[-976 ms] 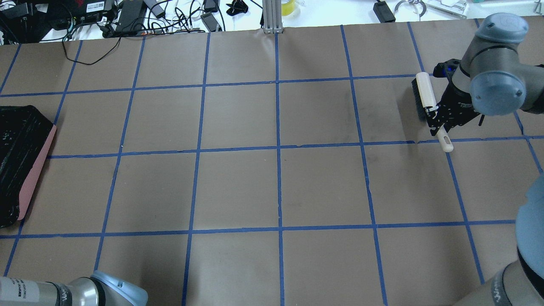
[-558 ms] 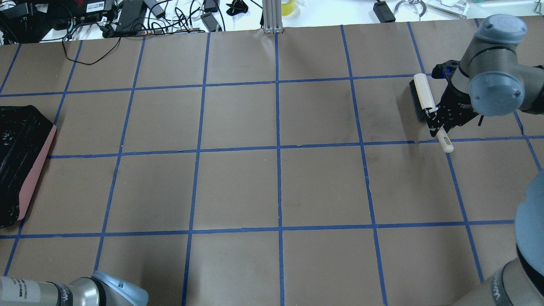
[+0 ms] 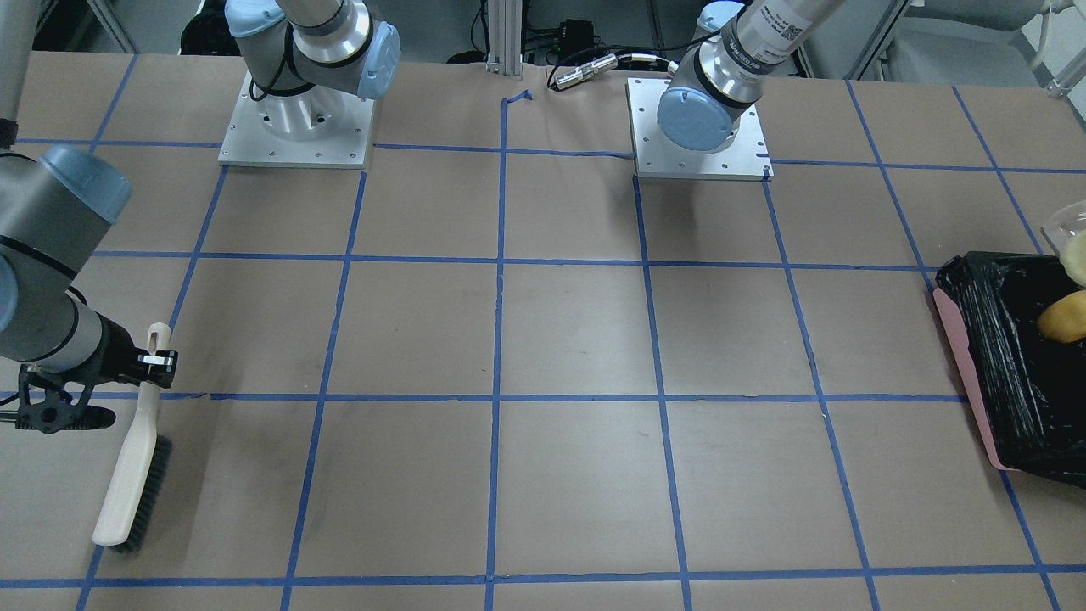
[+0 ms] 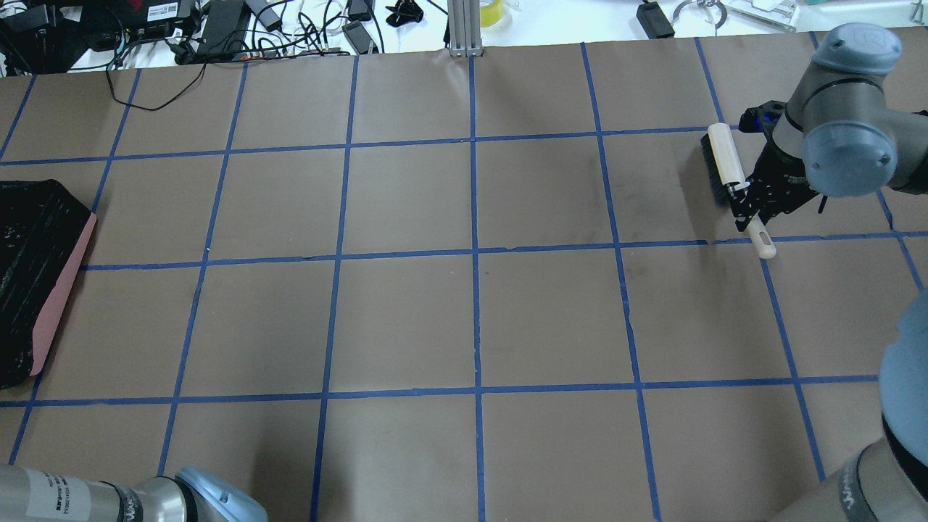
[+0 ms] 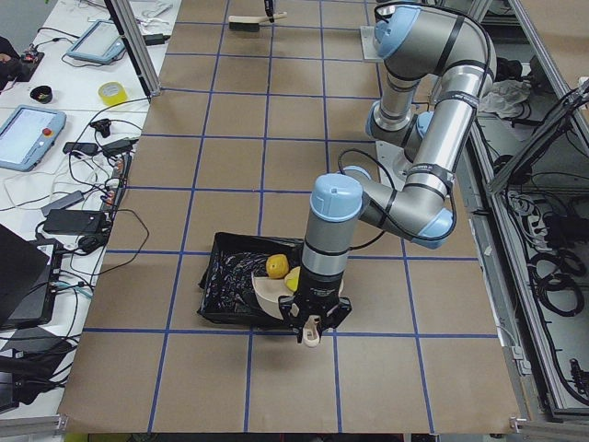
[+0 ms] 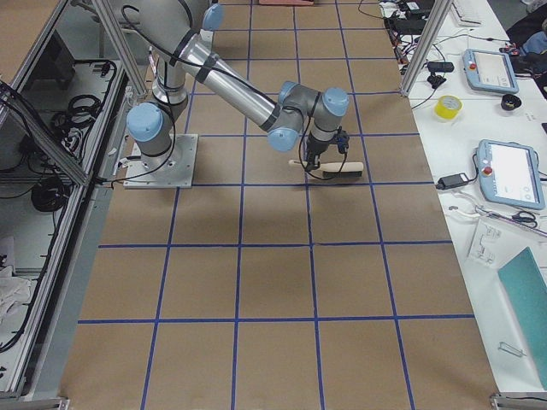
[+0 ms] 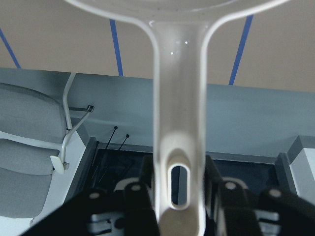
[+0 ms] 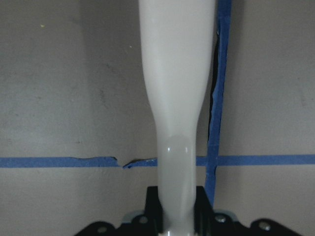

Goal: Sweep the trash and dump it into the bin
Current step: 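Tip the dustpan over the black bin with the left gripper, then lower the dustpan with left gripper while right gripper releases the brush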

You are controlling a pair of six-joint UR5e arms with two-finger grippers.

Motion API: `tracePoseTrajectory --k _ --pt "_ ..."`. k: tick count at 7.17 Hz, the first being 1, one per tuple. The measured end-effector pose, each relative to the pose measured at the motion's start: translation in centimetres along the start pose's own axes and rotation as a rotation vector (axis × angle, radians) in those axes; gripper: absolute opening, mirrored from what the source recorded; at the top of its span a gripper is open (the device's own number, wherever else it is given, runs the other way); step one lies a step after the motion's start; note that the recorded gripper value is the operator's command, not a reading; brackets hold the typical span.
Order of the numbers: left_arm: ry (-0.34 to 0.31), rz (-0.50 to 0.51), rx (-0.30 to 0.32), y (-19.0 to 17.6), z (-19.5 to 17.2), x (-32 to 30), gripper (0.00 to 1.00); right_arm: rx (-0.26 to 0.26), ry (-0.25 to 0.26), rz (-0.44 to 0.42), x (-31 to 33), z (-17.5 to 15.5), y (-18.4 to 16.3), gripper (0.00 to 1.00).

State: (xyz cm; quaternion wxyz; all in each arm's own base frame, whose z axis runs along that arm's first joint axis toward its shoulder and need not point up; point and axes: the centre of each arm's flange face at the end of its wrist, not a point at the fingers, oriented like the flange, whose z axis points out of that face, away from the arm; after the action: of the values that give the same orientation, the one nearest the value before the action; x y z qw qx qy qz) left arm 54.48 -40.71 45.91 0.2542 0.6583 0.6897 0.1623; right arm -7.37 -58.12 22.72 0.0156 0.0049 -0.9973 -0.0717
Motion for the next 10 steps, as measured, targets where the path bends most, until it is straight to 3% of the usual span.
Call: tracePoseTrajectory --k 1,3,4,6,8,10 --pt "-0.011 0.013 -0.019 -0.7 -0.4 -1.0 0.00 -0.002 -0.002 -0.002 0.6 0.1 0.1 0.06" --pt "-0.021 0.033 -0.045 -1.4 -0.9 -2.0 0.00 -0.007 -0.006 -0.007 1.0 0.4 0.2 0.19" --pt "-0.026 0.039 -0.052 -1.4 -1.1 -2.1 0.00 -0.009 -0.009 -0.009 1.0 0.5 0.1 0.38" --pt "-0.025 0.049 -0.014 -1.5 -1.5 -2.3 0.00 -0.010 -0.016 -0.007 1.0 0.7 0.1 0.92" --pt "-0.029 0.060 0.113 -2.5 -3.0 -2.7 0.00 -0.011 -0.025 -0.005 0.9 0.9 0.0 0.95" --pt "-0.032 0.061 0.252 -6.5 -6.3 -5.3 0.00 -0.008 -0.022 0.001 1.0 0.5 -0.1 1.00"
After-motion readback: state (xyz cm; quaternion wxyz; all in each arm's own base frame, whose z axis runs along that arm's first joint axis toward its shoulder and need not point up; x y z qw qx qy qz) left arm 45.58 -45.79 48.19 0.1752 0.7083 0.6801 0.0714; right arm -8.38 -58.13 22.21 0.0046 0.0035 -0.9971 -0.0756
